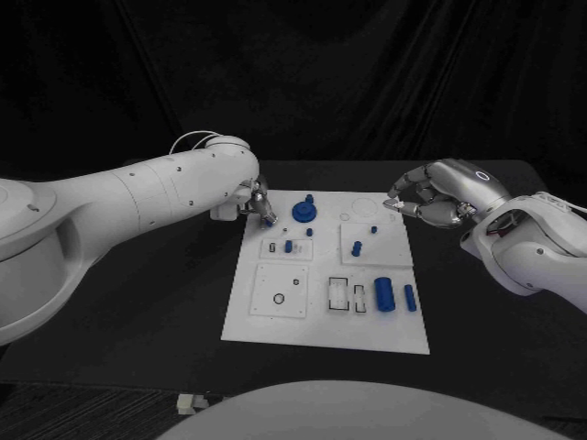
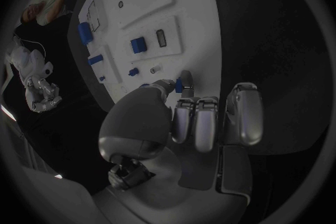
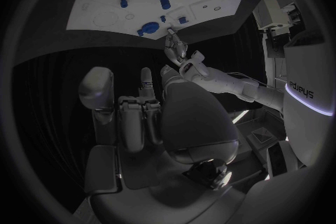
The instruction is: Assemble the parts on the task board
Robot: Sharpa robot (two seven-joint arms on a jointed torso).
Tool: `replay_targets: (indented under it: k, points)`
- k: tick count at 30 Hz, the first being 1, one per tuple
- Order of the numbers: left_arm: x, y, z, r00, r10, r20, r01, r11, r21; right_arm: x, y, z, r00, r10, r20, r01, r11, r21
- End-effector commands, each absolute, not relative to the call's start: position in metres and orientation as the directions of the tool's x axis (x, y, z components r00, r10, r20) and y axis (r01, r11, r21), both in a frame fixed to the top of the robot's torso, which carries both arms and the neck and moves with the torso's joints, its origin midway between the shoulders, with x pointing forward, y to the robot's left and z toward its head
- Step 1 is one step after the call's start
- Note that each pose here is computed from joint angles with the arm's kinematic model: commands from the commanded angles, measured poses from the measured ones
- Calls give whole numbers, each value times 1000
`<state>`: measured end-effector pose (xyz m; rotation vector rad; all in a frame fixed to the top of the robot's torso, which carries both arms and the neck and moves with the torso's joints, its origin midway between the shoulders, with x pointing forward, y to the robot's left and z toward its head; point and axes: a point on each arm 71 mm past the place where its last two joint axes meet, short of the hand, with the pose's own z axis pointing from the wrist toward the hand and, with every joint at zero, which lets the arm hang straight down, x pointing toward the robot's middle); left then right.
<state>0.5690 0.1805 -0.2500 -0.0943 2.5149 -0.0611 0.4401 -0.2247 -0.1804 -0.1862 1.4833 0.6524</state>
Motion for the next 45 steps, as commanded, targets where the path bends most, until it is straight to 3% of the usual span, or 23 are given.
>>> replay_targets:
  k: [1,21,34,45]
  points:
    - [568,178,-251,-813,-80,-577,-40,996,-82,440,-226,-181,-49,286,-957,-498,824,272]
    - [562,184,-249,-796,-97,-598,-38,993,-110,441,-227,-183,-57,279,-959,-490,829,270]
    - [540,187,-215,-762,-82,-642,-2,992,-124,442,-230,-186,-72,277,-958,-475,835,278]
    - [518,194,-211,-755,-90,-650,-3,991,-135,441,-231,-188,-76,278,-958,-470,837,280]
